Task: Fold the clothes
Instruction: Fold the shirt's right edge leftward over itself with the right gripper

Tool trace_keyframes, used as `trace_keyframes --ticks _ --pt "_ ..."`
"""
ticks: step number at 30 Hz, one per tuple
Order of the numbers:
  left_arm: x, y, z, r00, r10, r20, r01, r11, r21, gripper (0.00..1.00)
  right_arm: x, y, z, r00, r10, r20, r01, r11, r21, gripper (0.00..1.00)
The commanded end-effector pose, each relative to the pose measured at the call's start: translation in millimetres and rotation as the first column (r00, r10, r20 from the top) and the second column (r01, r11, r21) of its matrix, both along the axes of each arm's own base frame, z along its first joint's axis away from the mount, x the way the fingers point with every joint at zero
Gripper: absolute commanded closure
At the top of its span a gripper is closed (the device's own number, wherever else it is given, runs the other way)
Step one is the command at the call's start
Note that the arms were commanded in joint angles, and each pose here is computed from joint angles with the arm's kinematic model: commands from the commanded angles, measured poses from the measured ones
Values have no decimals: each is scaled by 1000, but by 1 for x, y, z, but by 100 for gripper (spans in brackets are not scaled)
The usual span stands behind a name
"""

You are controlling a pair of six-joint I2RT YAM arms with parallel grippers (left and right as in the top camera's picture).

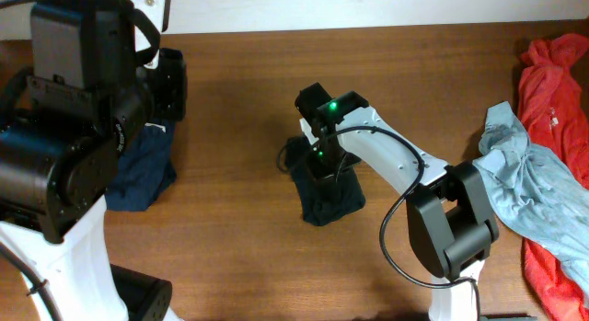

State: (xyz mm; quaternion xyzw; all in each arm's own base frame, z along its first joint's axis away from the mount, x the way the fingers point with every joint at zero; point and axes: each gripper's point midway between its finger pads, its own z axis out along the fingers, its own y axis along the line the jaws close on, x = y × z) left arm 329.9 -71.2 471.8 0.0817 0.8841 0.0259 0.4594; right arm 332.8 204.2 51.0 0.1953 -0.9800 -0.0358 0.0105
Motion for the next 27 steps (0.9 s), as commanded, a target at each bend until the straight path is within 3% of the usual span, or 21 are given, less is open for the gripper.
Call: trace_keyframes --ticks 1,13,17,20,27 --pt "3 3 -2 1000 22 -3 -22 1000 -3 56 -6 7 -9 1000 18 -8 -18 1000 -15 84" --pt "3 3 -2 1000 22 -3 -22 1000 -3 56 -21 29 -41 996 74 -52 -76 996 -41 81" --pt "3 3 -2 1000 22 -3 -22 1000 -3 56 -22 25 -43 995 78 -54 -82 994 -69 63" --pt "3 3 -2 1000 21 -3 -21 1000 -3 56 -24 23 -43 995 78 -62 -83 994 -77 56" --pt "3 3 -2 1000 22 -3 -22 1000 -4 56 -21 26 -18 995 76 -57 -80 995 -66 52"
